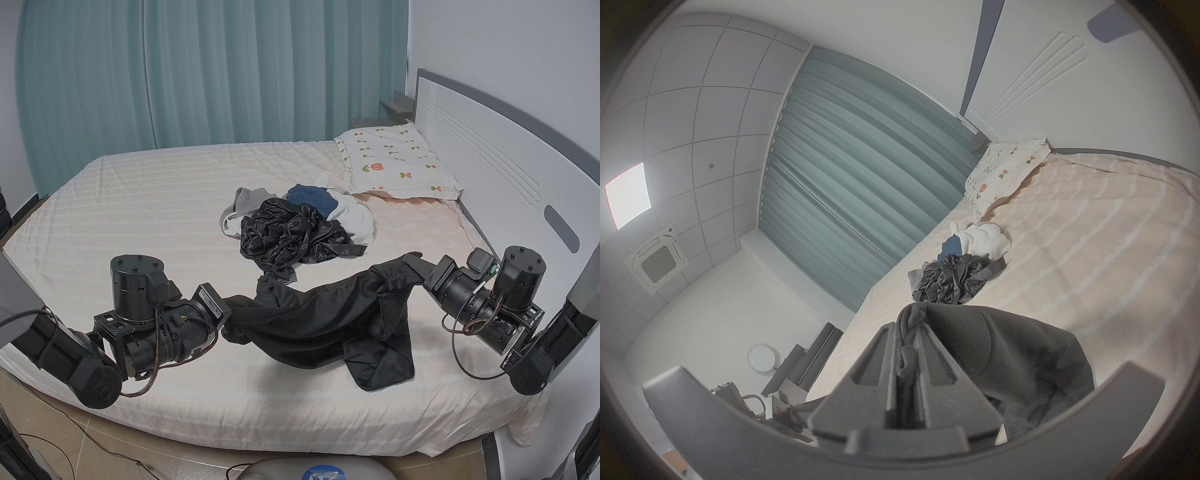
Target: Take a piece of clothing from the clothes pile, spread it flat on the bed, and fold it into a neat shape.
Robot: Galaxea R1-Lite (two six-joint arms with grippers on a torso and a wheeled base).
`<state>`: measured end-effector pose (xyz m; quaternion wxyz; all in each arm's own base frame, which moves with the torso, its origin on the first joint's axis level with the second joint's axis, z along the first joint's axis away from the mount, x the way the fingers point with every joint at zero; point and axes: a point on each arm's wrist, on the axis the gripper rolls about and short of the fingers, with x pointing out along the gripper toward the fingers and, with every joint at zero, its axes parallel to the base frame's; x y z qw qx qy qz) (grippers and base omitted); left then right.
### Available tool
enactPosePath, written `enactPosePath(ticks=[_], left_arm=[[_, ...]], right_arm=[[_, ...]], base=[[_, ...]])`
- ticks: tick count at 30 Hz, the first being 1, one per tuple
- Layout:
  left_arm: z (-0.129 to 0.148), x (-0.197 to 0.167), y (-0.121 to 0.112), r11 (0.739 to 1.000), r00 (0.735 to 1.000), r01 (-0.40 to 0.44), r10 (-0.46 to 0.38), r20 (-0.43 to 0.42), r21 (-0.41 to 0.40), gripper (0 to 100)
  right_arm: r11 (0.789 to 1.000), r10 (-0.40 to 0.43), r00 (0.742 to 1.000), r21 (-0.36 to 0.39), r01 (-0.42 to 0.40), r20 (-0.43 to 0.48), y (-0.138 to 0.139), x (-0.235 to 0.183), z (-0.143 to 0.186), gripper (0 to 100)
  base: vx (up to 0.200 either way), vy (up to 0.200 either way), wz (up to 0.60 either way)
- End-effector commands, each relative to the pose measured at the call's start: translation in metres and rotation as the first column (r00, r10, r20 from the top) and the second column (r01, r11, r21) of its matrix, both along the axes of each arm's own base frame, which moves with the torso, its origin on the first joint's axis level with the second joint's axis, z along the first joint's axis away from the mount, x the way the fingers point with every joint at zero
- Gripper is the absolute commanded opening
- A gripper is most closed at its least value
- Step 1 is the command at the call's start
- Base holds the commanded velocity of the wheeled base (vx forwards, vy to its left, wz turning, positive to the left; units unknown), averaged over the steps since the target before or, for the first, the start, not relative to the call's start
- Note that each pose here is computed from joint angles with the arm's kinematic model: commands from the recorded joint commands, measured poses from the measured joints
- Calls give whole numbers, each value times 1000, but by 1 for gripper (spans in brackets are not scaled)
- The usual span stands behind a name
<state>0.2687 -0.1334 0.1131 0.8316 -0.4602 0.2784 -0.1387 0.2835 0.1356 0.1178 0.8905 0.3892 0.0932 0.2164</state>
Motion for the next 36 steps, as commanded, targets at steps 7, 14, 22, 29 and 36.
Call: enactPosePath(ticks=[7, 14, 22, 29, 36], left_arm=[[5, 5, 4, 999, 999, -31, 31, 19, -15, 0], [11, 9, 5, 995, 992, -95, 97, 82, -26, 0], [20, 11, 8, 986, 978, -167, 169, 123, -28, 0], [31, 6, 12, 983, 972, -176, 181, 151, -45, 0], [39, 2, 18, 981, 966, -187, 194, 172, -58, 0]], right_arm=[[999, -48, 999, 1, 48, 11, 2, 0, 1, 0], [999, -39, 998, -7, 40, 56, 10, 3, 10, 0], [989, -82, 987, -112, 98, 137, 22, 9, 18, 0], [988, -74, 983, -120, 94, 165, 30, 11, 23, 0], [977, -85, 974, -175, 123, 210, 32, 11, 24, 0]], base=[[0, 143, 0], [0, 200, 0], [0, 200, 0], [0, 200, 0], [0, 200, 0]])
